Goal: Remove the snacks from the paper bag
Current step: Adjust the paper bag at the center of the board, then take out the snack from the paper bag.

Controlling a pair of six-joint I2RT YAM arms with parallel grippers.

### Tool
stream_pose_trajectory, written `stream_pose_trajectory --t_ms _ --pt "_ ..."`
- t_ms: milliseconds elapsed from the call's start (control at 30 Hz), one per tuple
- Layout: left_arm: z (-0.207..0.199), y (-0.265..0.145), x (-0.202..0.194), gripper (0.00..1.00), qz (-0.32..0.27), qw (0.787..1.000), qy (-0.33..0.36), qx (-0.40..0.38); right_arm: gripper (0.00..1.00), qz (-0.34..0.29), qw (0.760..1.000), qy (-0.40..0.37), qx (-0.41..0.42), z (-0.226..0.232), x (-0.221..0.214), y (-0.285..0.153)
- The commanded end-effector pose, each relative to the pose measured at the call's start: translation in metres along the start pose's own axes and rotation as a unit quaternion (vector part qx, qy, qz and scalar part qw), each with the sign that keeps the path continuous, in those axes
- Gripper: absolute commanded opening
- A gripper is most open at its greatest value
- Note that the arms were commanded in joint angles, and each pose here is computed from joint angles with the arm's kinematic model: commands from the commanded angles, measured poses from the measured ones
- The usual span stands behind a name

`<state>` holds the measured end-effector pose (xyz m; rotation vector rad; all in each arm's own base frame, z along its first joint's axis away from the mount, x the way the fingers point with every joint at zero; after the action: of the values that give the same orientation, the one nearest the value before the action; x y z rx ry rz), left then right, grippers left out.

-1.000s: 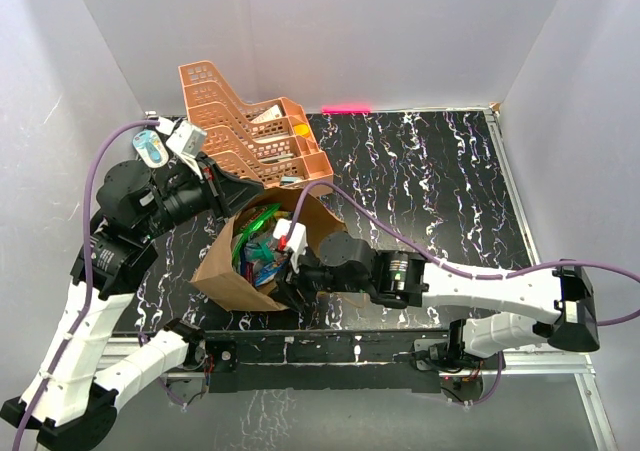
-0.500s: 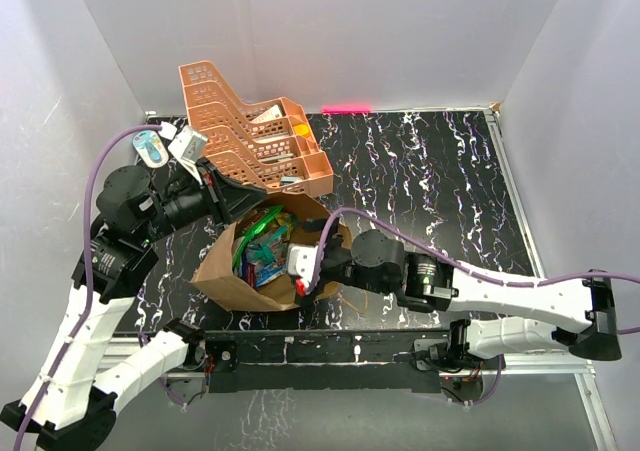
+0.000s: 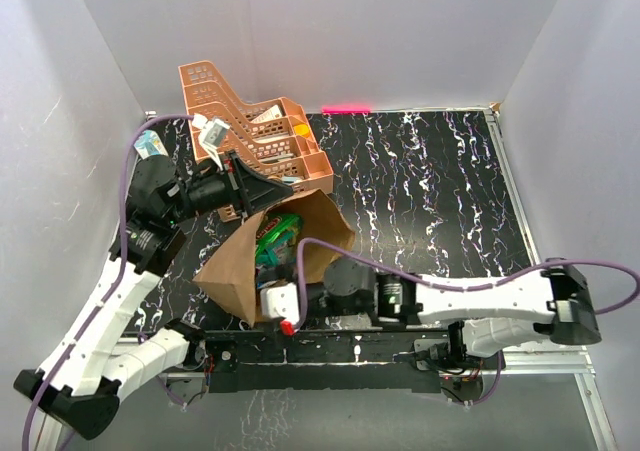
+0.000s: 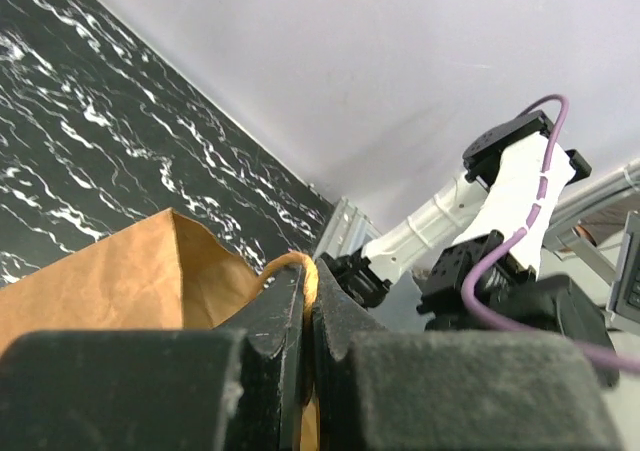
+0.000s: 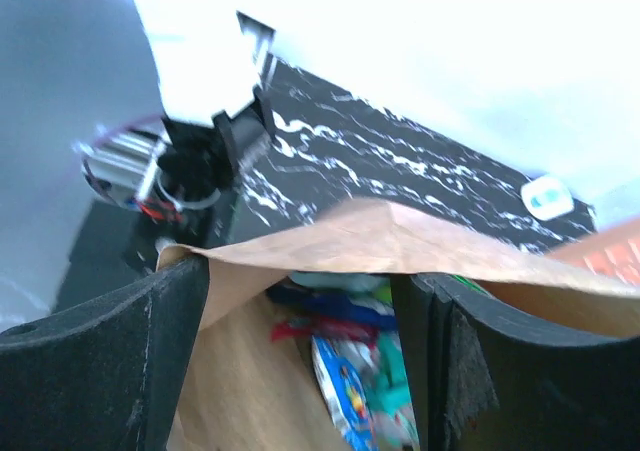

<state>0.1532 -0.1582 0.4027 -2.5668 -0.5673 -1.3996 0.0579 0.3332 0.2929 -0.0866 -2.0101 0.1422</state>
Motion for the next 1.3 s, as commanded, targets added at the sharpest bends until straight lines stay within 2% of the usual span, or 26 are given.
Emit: stream_pose_trajectory --t_ms 0,100,200,367,467,667,767,833,933,1000,1067,1267 --pt "-0.020 0.005 0.025 0.00 -0.032 0.996 0.047 -0.066 0.78 -0.090 0.992 0.089 0.001 0.028 0.022 0.039" --pt "-0.019 0.000 0.020 0.00 -0.021 0.997 0.057 -0.053 0.78 -0.073 0.990 0.122 -0.025 0.028 0.016 0.054" --pt "-0.018 -0.008 0.010 0.00 -0.012 0.997 0.060 -0.039 0.81 -0.049 0.988 0.124 -0.073 0.020 0.012 0.049" --pt "-0.017 -0.018 -0.003 0.00 -0.005 0.999 0.048 -0.016 0.86 0.014 0.991 0.078 -0.112 0.008 0.010 0.011" --pt "-0.016 -0.020 -0.002 0.00 -0.016 0.999 0.048 -0.003 0.97 0.035 0.994 0.042 -0.095 0.006 0.017 -0.018" --pt "-0.016 -0.019 0.008 0.00 -0.039 0.998 0.049 0.029 0.98 0.024 0.988 0.026 -0.153 -0.011 0.037 -0.072" --pt "-0.015 -0.021 0.012 0.00 -0.046 0.996 0.045 0.054 0.99 0.017 0.985 -0.003 -0.171 -0.018 0.042 -0.078" --pt "-0.015 -0.022 0.015 0.00 -0.056 0.995 0.045 0.070 0.99 0.034 0.983 -0.030 -0.179 -0.022 0.040 -0.071" --pt "-0.018 -0.023 0.019 0.00 -0.062 0.994 0.046 0.073 0.92 0.064 0.974 -0.069 -0.205 -0.038 0.036 -0.058" --pt "-0.020 -0.024 0.020 0.00 -0.065 0.994 0.047 0.072 0.80 0.067 0.974 -0.080 -0.203 -0.052 0.034 -0.051" --pt "-0.022 -0.025 0.022 0.00 -0.067 0.994 0.046 0.071 0.73 0.057 0.976 -0.080 -0.194 -0.068 0.033 -0.047" --pt "-0.025 -0.027 0.024 0.00 -0.073 0.994 0.050 0.068 0.68 0.053 0.979 -0.104 -0.170 -0.097 0.021 -0.036"
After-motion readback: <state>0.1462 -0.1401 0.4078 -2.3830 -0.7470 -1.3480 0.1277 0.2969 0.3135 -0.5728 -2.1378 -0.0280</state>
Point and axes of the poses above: each gripper's point midway between its finger pads, its own y axis out along the fingers, its own z axis along the line the jaws close on, x = y × z, the point moved 9 cm from there along -y, back along the fingers, and after that the axes turned 3 degrees about y, right-handed, at the moved point
